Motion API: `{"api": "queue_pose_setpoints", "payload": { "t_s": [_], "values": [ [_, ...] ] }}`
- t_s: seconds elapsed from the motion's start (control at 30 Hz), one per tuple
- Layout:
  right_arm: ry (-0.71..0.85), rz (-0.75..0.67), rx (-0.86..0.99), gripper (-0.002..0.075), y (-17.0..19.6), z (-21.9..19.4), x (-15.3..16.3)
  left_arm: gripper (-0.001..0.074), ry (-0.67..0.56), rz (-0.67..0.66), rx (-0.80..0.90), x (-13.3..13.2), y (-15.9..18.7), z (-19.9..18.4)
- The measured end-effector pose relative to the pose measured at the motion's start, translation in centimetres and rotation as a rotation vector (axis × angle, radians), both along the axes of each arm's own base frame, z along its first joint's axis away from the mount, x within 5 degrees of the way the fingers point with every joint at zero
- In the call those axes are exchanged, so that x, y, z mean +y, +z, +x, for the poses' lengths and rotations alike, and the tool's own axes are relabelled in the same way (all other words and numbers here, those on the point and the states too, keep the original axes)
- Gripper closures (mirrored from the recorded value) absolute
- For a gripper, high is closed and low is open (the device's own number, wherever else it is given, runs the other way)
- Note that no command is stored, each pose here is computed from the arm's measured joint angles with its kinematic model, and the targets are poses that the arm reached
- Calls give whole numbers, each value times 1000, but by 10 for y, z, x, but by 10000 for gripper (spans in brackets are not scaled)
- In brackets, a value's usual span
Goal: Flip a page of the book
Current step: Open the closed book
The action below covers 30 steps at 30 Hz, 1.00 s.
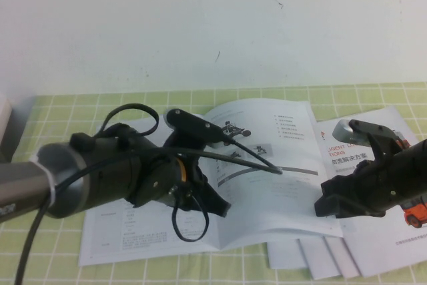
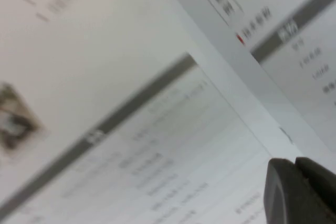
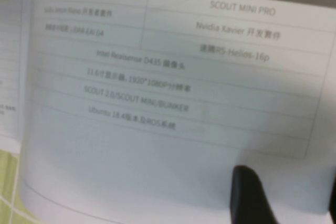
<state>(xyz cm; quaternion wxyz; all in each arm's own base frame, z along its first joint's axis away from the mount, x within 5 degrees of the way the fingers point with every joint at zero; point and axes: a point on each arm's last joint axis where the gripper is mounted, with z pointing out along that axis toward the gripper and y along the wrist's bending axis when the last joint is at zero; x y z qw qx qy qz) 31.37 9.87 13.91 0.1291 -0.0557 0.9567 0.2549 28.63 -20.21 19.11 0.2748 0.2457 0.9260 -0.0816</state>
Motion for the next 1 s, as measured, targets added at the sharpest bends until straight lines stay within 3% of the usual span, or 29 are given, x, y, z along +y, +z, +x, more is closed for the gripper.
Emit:
{"api": "queue_pose_setpoints", "payload": {
  "t_s": [0.17, 0.37, 0.67, 1.0],
  "values": [
    [1, -1, 1, 402, -1, 0, 0, 737, 92, 12, -68, 19, 21, 6],
    [2, 0, 3, 402, -1, 0, 0, 737, 190, 39, 14, 39, -2, 21],
    [6, 0, 0, 402, -1, 0, 0, 737, 178, 71, 150, 34, -42, 22],
    [10, 25, 1, 402, 0, 0, 2, 737, 171, 31, 183, 30, -47, 24]
  ]
}}
